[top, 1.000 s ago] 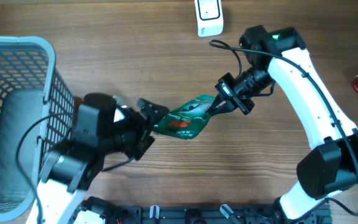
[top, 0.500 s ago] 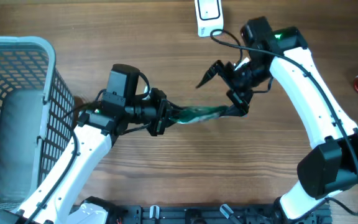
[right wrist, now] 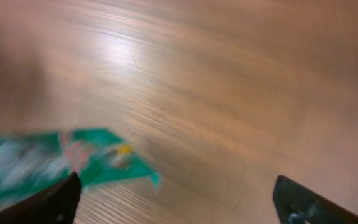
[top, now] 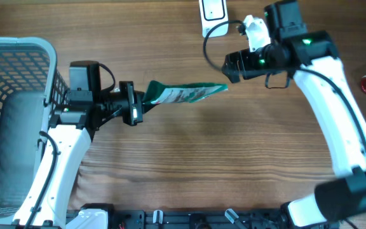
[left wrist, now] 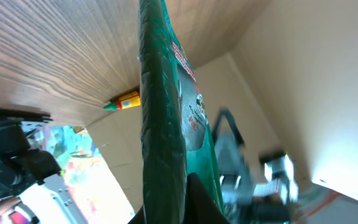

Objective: Scan the item barcode
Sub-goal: 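Release the left gripper and raise the packet with the right gripper, then hold the glove packet's back against the white scanner, then carry the glove packet to the top right edge and release it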

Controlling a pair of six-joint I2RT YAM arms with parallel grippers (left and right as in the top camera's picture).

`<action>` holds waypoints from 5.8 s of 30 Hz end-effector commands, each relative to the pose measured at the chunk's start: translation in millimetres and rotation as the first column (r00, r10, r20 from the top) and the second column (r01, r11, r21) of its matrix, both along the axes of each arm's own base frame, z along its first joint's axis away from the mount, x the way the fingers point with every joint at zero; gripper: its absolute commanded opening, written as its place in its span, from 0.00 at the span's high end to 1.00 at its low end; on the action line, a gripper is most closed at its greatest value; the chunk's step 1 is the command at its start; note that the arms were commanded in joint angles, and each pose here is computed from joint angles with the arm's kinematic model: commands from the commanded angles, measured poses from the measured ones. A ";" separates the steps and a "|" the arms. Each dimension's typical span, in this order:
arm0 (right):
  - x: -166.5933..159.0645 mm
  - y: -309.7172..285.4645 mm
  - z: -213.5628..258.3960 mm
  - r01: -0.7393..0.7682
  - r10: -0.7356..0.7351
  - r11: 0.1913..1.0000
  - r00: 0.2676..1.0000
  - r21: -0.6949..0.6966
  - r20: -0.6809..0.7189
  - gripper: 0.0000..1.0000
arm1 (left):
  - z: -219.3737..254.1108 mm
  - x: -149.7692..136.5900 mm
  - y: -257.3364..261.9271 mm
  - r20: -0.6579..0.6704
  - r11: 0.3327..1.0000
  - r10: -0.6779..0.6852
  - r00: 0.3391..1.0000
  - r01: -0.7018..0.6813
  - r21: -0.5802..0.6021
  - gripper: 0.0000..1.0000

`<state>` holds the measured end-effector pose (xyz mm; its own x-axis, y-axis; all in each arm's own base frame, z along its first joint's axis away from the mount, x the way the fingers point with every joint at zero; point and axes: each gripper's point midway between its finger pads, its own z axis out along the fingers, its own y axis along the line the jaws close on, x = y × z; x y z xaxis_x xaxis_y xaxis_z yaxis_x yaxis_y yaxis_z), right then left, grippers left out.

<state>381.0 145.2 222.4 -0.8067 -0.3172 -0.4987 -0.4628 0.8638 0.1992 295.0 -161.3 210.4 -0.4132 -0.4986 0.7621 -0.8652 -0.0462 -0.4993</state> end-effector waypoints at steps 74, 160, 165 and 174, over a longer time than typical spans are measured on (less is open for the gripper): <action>-42.3 39.7 74.1 -0.426 0.373 0.785 0.905 0.449 0.206 0.95 | 14.8 -44.9 105.0 0.494 0.610 -0.162 0.854 -0.306 0.731 0.00; -125.6 -126.1 258.7 0.337 -0.561 0.823 0.611 0.458 0.559 0.00 | 5.0 -0.7 92.2 0.401 0.178 -0.468 0.787 -0.360 0.916 0.00; -189.0 -133.7 222.1 0.458 -0.577 0.817 0.632 0.351 0.517 0.00 | -9.0 3.6 90.1 0.354 0.158 -0.477 0.804 -0.318 0.935 0.00; -211.2 -149.5 179.9 0.552 -0.578 0.805 0.645 0.219 0.499 0.00 | -14.9 5.2 89.3 0.335 0.149 -0.480 0.811 -0.301 0.942 0.00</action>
<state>168.3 5.1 403.7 -0.4770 0.2270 -0.8491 0.0695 0.9728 0.2210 296.6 -72.2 188.7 -0.5754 -0.5538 -0.6019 -0.4487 0.8290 -0.3339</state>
